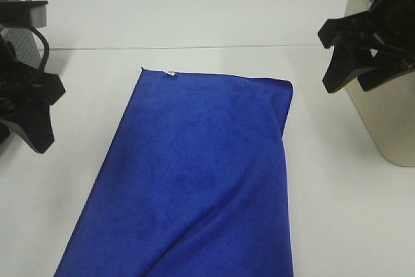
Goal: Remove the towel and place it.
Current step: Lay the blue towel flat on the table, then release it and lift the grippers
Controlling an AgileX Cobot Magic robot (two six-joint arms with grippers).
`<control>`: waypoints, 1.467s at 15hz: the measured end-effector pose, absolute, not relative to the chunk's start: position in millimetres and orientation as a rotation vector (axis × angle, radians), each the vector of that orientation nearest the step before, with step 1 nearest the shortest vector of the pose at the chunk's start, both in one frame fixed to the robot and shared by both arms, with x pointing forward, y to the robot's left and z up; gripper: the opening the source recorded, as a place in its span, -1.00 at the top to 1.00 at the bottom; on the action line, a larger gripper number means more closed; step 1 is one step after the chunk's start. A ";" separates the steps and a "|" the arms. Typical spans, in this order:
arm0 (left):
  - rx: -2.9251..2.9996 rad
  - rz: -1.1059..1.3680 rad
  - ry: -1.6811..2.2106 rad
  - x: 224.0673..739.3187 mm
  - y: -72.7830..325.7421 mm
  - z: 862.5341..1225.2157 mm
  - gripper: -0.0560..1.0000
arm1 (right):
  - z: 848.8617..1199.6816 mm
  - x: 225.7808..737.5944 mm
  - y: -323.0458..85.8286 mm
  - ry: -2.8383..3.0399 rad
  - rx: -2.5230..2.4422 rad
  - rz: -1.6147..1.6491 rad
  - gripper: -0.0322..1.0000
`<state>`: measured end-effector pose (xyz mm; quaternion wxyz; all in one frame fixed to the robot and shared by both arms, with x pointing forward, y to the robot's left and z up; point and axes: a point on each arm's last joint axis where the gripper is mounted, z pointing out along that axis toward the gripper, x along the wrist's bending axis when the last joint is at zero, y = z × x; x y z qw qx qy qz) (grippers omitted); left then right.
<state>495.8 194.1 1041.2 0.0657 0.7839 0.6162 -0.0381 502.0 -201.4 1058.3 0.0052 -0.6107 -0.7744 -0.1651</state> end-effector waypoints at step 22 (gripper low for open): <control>2.197 0.193 1.833 739.4 175.3 978.2 -0.20 | 1022.2 693.3 -236.2 -2.442 -1.995 -0.568 -0.06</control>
